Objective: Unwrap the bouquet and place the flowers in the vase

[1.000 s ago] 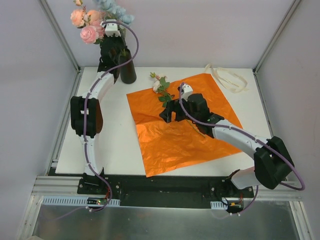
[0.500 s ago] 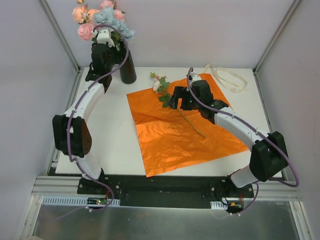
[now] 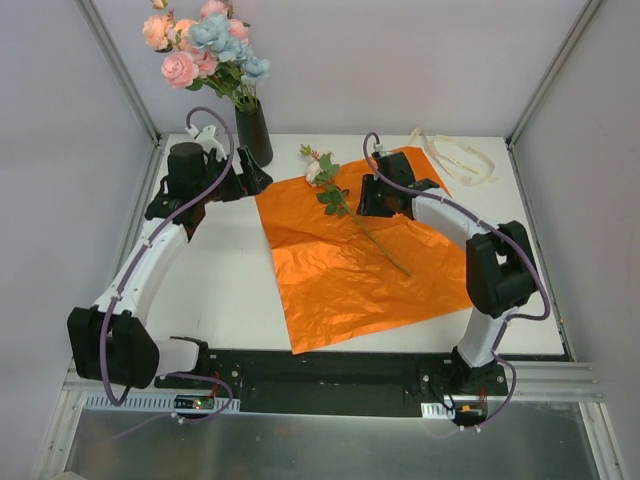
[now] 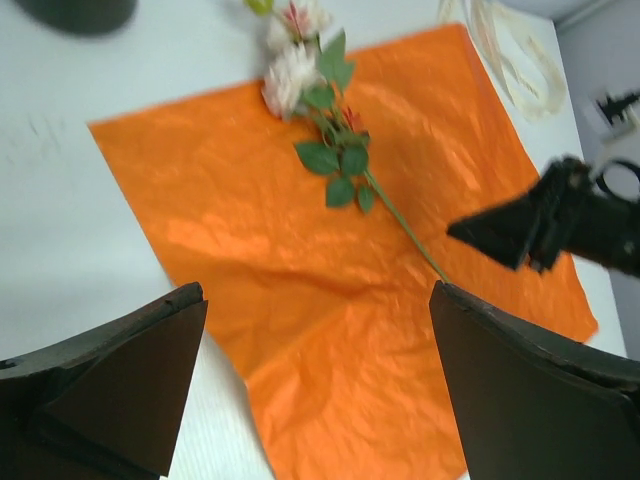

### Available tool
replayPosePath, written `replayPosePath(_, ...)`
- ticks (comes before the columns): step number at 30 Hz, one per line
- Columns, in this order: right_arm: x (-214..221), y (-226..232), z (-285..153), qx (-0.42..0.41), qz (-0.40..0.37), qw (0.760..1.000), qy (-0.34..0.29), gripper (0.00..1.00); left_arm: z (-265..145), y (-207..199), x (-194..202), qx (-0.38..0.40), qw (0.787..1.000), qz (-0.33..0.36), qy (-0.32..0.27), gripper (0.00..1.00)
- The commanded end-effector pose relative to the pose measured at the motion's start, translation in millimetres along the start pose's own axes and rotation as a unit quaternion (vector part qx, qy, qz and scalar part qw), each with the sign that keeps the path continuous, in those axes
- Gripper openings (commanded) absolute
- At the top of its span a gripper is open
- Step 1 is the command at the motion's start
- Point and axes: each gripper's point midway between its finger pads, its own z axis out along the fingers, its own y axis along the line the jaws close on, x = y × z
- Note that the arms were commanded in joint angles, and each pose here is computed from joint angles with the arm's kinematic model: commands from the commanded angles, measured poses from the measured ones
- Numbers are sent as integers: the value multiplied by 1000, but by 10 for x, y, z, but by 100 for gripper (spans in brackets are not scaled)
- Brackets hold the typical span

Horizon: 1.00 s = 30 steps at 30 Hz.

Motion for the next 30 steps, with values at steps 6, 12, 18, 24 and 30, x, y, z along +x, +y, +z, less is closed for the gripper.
replayPosePath(6,9,-117,5,39,-16,999,22,39,-426,-225,698,75,991,-60,92,99)
replayPosePath(12,97,-178,31,42,-40,998,32,41,-501,-47,859,37,993,-52,95,99)
replayPosePath(18,122,-263,119,60,-60,996,34,40,-525,-54,865,37,994,-53,94,99)
replayPosePath(24,206,-208,242,50,-85,994,51,39,-509,-34,877,31,993,-59,99,99)
replayPosePath(30,331,-272,376,79,-123,986,76,38,-495,-12,889,25,992,-63,103,99)
